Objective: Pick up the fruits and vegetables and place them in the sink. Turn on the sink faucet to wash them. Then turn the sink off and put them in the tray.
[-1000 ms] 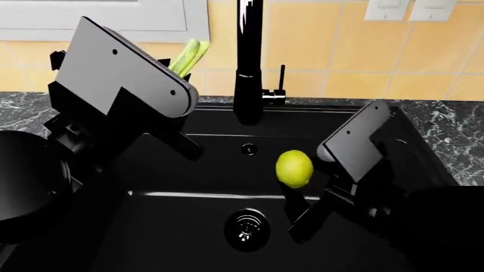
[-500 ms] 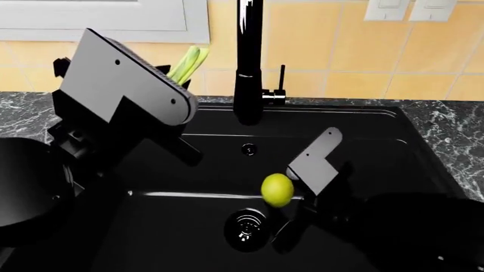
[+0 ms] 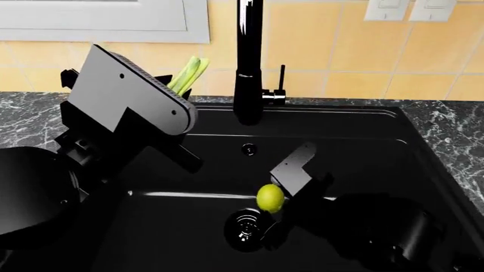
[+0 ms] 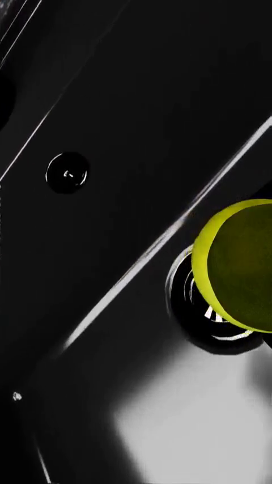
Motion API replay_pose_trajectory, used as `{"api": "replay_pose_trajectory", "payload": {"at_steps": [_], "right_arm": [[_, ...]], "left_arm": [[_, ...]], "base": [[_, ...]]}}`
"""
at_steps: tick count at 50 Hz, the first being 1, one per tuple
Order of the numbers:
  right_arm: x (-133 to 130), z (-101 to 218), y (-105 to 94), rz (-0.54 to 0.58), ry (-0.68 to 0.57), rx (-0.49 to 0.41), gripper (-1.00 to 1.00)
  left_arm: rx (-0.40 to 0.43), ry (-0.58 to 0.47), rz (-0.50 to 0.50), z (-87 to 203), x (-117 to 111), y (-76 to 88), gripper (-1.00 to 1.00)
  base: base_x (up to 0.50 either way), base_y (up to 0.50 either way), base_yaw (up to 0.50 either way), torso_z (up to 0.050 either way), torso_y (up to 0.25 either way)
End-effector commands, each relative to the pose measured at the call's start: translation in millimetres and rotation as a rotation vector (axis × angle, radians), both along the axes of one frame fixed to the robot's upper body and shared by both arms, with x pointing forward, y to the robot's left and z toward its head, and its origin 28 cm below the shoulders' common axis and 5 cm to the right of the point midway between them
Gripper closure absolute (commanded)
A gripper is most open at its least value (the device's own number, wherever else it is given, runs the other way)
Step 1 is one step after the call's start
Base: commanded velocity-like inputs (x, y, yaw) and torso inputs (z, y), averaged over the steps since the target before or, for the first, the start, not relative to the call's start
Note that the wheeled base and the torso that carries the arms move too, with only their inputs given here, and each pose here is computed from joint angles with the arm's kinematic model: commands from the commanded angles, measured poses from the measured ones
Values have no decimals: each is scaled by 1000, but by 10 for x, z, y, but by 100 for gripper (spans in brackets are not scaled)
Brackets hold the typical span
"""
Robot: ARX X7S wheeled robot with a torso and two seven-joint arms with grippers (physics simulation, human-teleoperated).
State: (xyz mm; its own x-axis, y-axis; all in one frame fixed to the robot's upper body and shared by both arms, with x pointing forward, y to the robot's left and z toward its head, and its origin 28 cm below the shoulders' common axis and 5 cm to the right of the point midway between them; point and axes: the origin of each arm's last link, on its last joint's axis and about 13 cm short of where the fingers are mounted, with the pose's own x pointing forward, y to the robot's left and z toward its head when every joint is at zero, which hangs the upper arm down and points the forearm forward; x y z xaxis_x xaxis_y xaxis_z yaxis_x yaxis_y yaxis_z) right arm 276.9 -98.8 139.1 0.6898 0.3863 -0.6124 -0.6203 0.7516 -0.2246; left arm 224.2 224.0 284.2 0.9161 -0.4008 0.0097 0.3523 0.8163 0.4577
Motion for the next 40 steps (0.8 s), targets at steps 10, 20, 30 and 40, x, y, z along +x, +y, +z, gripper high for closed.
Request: {"api": "replay_pose_trajectory", "payload": {"at_steps": [10,20,30,40], "right_arm": [[114,-318,57,-22,109,-78,100],[79,-453,60,-20,168,-127,100],[86,-515,70,-6,175,-150,100],[65,-546,37,-7,180,-158,-100]], "left_arm": [[-3,24,-31,-93,39,22,100],[-16,30,-23,-118,51,44,100],[-15,34,-30,-136,51,17,100],[-12,40,-35,-171,54,10,100]], "base": [[0,0,0,0,0],[0,0,0,0,0],[0,0,0,0,0],[0,0,0,0,0]]}}
